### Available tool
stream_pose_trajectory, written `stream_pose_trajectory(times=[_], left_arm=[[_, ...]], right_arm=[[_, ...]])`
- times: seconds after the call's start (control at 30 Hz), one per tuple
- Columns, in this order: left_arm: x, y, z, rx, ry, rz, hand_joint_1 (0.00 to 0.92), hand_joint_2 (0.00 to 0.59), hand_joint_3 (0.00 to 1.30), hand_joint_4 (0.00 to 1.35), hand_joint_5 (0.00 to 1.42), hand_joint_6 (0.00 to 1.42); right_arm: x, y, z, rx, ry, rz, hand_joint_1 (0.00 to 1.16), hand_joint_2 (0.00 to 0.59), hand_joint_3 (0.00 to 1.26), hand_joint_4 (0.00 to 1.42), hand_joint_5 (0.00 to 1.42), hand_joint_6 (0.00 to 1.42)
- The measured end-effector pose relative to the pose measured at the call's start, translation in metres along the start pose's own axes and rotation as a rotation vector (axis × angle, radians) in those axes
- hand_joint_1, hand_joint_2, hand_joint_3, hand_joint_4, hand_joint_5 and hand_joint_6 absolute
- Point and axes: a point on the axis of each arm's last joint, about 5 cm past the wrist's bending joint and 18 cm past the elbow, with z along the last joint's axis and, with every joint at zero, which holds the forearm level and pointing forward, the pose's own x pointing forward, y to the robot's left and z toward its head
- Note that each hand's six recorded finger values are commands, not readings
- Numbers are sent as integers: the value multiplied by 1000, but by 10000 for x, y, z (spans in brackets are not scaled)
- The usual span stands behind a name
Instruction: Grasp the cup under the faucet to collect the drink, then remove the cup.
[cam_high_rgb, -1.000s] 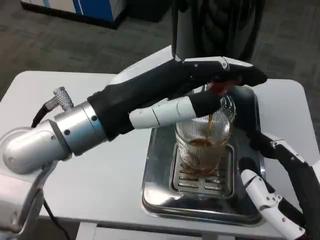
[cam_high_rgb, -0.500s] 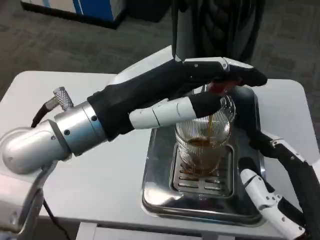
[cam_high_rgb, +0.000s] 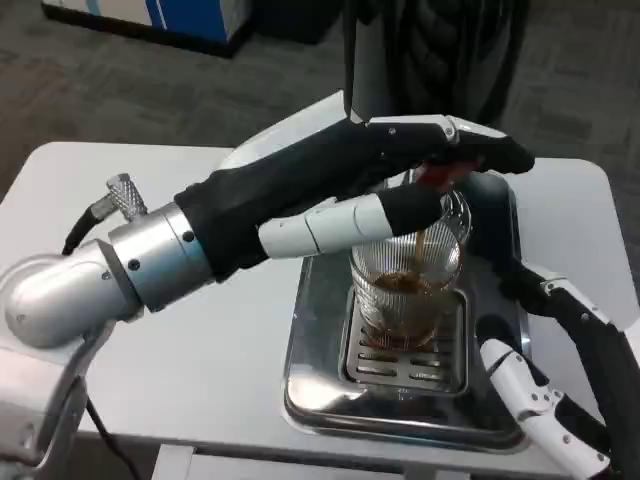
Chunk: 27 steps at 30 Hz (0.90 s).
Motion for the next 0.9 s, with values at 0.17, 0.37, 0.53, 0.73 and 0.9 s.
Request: stream_pose_trajectory(times=[0.17, 0.37, 0.53, 0.73, 0.9], left_arm=[[-1, -1, -1, -1, 0, 0, 0, 57, 318, 238, 165, 0], [-1, -2, -1, -1, 0, 0, 0, 57, 318, 238, 165, 0], [-7, -12, -3, -2, 1, 9, 0, 58, 321, 239, 165, 0], [-28, -32, -18, -9, 9, 47, 0, 62, 326, 244, 167, 0], [-36, -42, -27, -14, 12, 75, 0, 61, 324, 241, 169, 0]], right_arm=[[-1, 0, 0, 0, 0, 0, 267, 427, 234, 243, 214, 113], [-1, 0, -1, 0, 1, 0, 263, 429, 234, 243, 218, 113], [-1, 0, -1, 0, 1, 0, 267, 425, 234, 243, 219, 113], [-1, 0, -1, 0, 1, 0, 271, 423, 234, 243, 220, 113], [-1, 0, -1, 0, 1, 0, 273, 422, 234, 243, 222, 113]])
